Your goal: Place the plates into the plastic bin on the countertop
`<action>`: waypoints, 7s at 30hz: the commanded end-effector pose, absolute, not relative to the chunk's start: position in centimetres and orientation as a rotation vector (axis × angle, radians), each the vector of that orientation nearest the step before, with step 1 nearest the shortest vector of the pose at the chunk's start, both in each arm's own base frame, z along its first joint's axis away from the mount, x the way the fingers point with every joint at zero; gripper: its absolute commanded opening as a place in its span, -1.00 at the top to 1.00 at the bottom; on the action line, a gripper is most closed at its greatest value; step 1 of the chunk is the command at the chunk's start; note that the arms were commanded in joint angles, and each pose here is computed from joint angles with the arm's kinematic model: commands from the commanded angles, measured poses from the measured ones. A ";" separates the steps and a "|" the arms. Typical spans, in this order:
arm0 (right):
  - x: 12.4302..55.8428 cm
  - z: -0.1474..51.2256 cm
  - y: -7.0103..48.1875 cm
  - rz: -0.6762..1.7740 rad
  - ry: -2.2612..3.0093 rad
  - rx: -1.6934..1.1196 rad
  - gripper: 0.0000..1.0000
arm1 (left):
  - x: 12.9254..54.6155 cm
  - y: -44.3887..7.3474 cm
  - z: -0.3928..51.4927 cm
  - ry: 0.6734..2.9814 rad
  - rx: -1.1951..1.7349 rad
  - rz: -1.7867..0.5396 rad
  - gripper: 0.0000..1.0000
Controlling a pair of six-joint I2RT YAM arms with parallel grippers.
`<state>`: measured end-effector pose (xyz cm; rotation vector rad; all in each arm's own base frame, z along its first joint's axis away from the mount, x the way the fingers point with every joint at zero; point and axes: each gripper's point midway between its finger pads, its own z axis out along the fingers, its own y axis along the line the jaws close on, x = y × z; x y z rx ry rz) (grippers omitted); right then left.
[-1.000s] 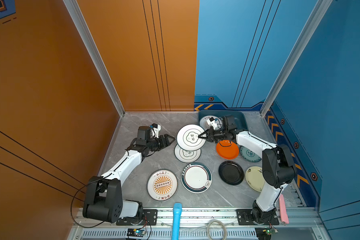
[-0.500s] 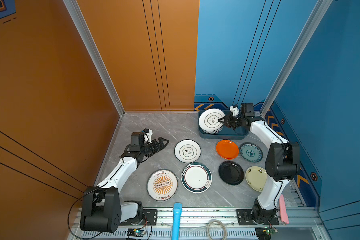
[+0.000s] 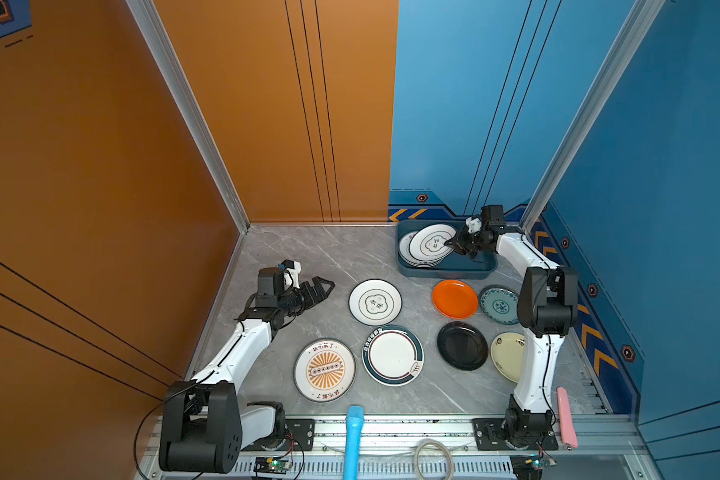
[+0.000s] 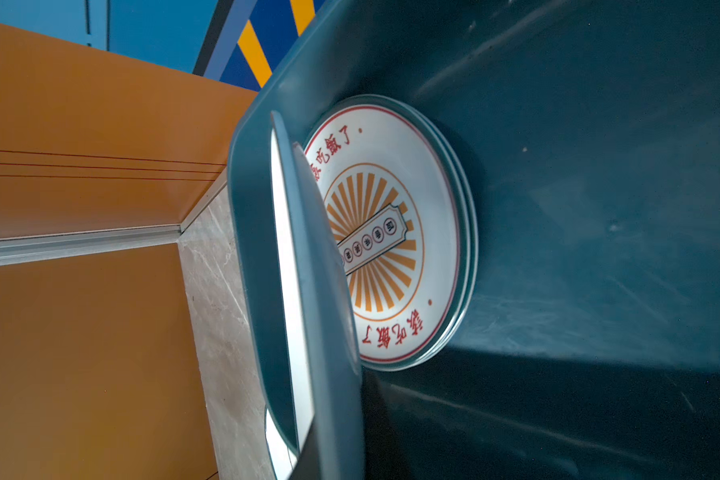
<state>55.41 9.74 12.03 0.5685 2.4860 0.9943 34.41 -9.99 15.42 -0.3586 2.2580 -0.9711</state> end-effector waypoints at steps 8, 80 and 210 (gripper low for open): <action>56.2 9.6 9.8 0.915 2.551 0.573 1.00 | 34.7 -10.0 14.9 2.265 -0.353 -0.990 -0.97; 56.6 4.1 10.2 0.662 2.781 0.454 -0.29 | 32.4 -15.4 12.5 2.394 -0.188 -0.965 -0.93; 35.9 12.8 32.6 1.695 2.383 -0.164 0.59 | 36.2 -17.7 15.4 2.267 -0.210 -1.309 1.00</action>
